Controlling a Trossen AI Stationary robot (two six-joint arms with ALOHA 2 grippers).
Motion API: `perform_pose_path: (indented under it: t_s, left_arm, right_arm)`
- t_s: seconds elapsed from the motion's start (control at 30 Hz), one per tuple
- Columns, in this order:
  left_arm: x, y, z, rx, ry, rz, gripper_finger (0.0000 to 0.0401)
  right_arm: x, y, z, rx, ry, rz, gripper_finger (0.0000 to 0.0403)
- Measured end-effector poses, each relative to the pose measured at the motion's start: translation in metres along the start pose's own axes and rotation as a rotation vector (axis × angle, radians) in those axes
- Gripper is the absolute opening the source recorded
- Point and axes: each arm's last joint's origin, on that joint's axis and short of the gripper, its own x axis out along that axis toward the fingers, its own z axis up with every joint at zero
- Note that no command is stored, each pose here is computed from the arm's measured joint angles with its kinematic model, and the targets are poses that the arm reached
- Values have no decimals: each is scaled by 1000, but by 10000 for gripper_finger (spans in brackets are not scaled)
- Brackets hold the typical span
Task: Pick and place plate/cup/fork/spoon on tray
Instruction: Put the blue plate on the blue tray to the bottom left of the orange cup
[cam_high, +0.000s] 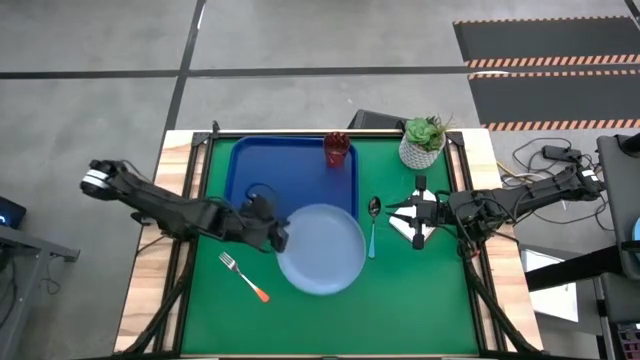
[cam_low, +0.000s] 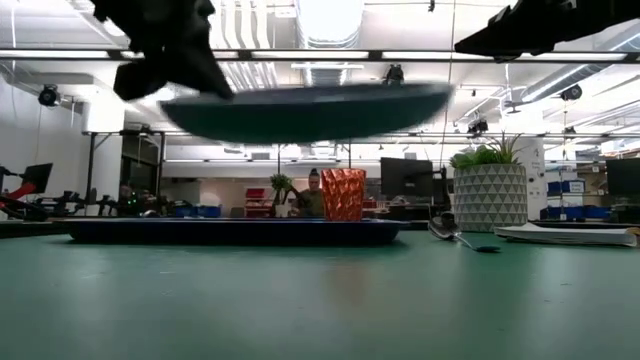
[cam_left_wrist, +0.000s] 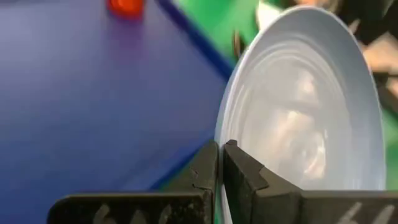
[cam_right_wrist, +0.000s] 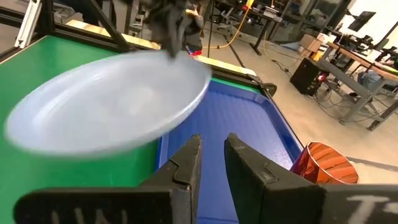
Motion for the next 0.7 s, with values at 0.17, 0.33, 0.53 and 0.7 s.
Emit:
perform_pose_path:
  t_s: [0.17, 0.33, 0.53, 0.7]
  left_arm:
    - [-20, 19, 19, -19, -140, 101, 0]
    - [-24, 43, 31, -6, -181, 255, 0]
    - [-15, 71, 43, -18, -195, 486, 0]
    - [1, 93, 48, -39, -173, 629, 0]
  right_arm:
    - [0, 0, 0, 0, 1, 0, 59]
    - [0, 0, 0, 0, 2, 0, 59]
    - [0, 0, 0, 0, 2, 0, 59]
    - [0, 0, -1, -3, 9, 2, 59]
